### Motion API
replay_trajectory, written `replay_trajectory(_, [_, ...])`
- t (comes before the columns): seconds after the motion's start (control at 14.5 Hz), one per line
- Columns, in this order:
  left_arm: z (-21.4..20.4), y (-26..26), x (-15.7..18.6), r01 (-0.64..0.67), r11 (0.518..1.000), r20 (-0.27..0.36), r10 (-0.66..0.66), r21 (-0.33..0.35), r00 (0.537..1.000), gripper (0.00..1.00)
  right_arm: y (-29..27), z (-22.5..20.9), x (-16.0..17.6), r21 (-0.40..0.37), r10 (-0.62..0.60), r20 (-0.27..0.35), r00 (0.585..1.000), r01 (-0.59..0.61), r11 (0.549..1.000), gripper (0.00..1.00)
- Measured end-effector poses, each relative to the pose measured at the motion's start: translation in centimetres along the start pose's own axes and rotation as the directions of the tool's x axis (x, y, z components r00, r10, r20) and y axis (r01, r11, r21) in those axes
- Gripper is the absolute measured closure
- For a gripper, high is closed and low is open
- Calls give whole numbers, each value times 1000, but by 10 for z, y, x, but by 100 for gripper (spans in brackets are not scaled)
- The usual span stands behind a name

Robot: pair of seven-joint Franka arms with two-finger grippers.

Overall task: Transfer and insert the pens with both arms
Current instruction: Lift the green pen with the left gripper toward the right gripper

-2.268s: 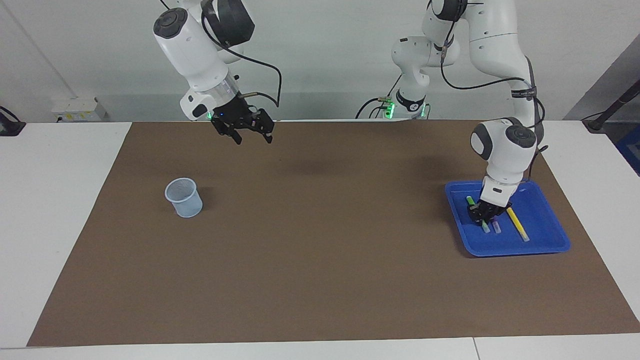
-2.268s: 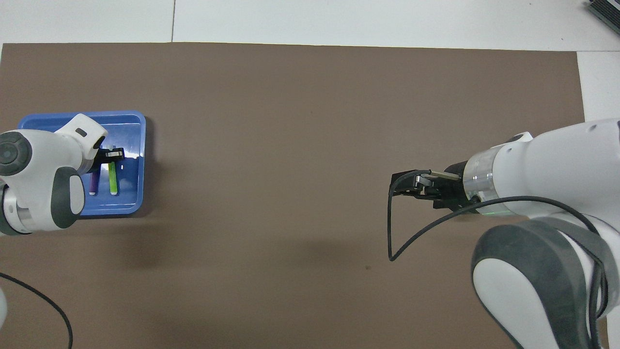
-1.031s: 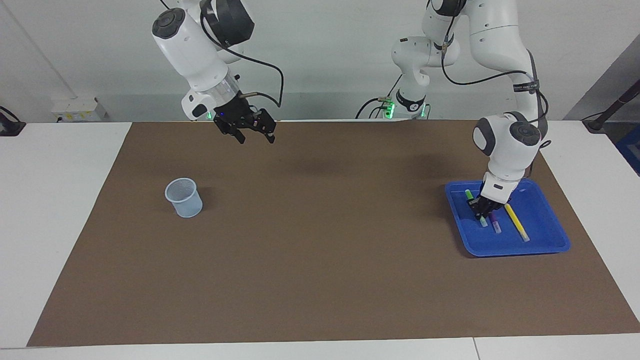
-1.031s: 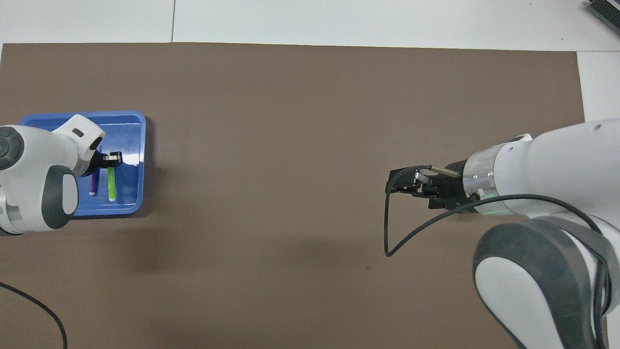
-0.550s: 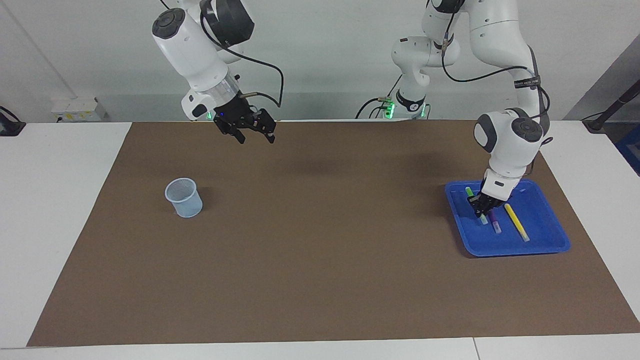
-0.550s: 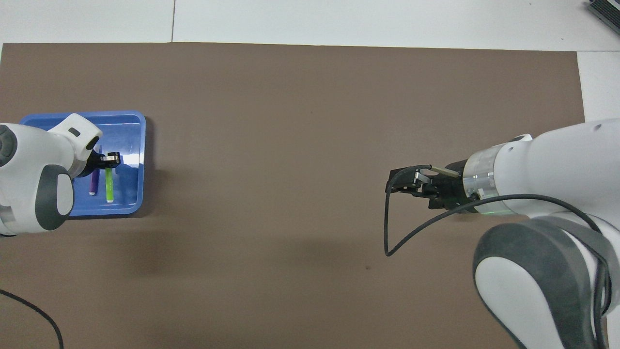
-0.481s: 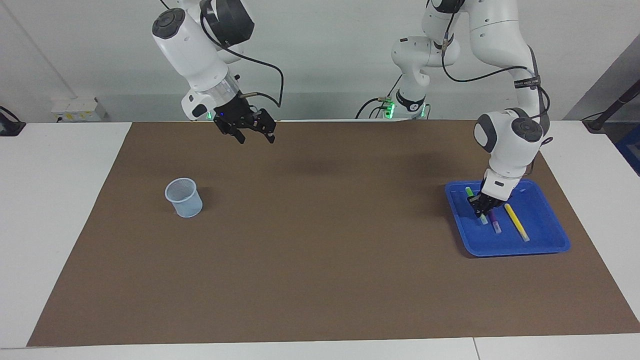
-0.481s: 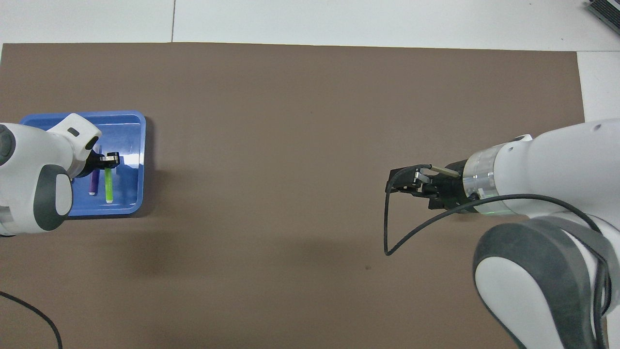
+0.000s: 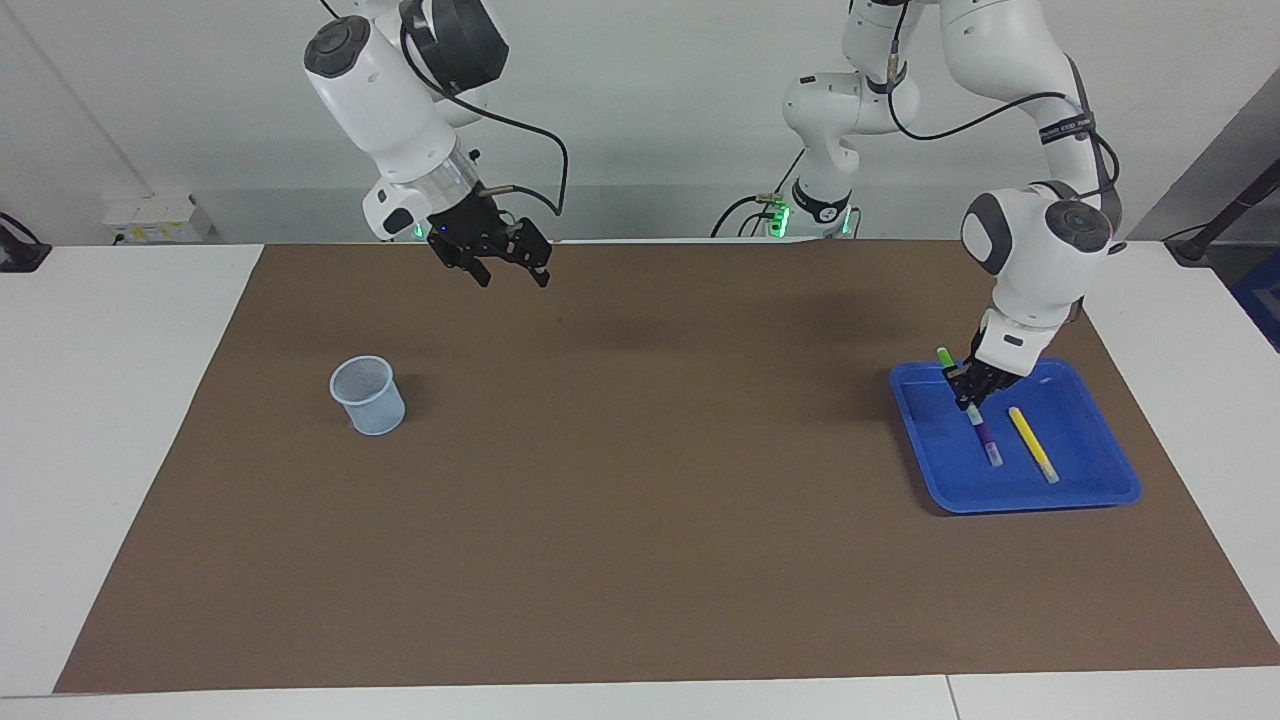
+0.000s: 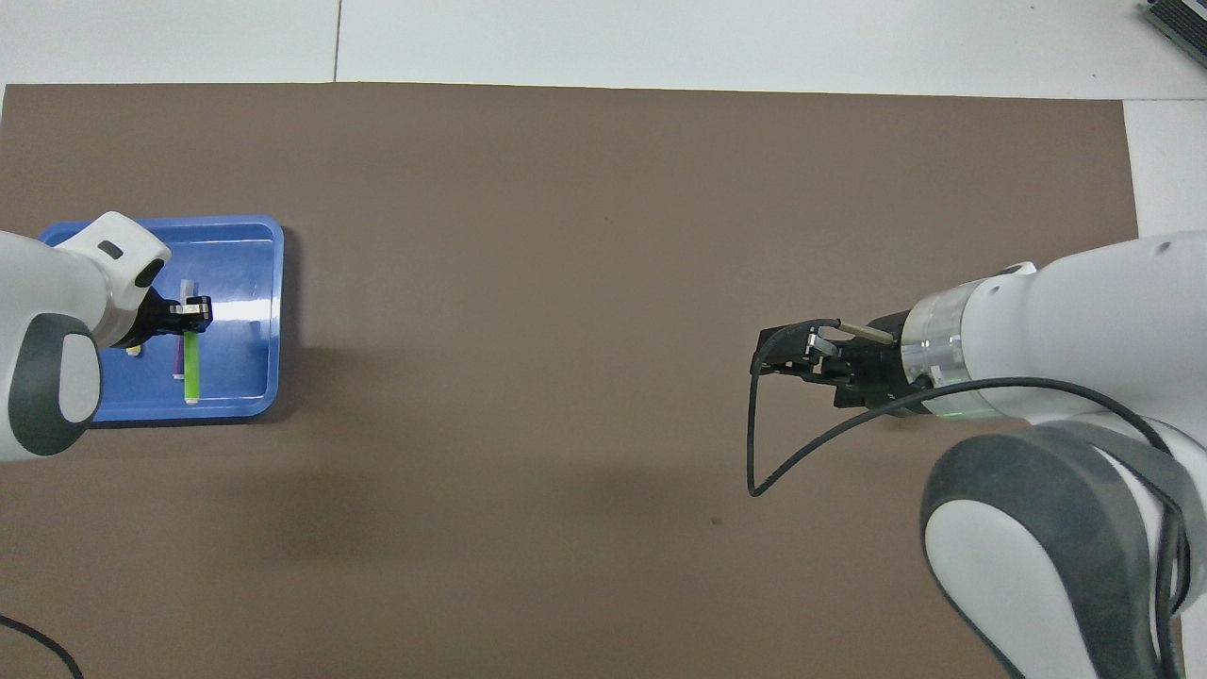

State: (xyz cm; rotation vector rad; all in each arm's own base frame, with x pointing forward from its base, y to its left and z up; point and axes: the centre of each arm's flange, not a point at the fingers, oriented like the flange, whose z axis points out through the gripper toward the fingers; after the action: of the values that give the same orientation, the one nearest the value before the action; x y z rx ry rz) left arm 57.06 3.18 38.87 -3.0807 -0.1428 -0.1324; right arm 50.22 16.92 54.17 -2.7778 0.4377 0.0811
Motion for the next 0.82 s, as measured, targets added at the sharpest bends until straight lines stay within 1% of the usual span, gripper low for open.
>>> replay_trajectory(0.27, [-43, -1, -3, 1, 1000, 17, -1, -5, 1000, 82, -1, 0, 0, 7, 3, 4, 1000, -3, 1000, 0])
replay_trajectory(0.55, [-64, 0, -1, 22, 1000, 29, -22, -4, 999, 82, -3, 0, -1, 36, 14, 19, 1000, -14, 999, 0])
replay_trajectory(0.69, [-71, 0, -1, 88, 996, 21, -88, -5, 996, 82, -5, -1, -1, 58, 21, 19, 1000, -22, 998, 0])
replay_trajectory(0.82, [-81, -2, 0, 195, 981, 6, -195, -9, 981, 82, -6, -2, 0, 73, 30, 13, 999, -31, 997, 0])
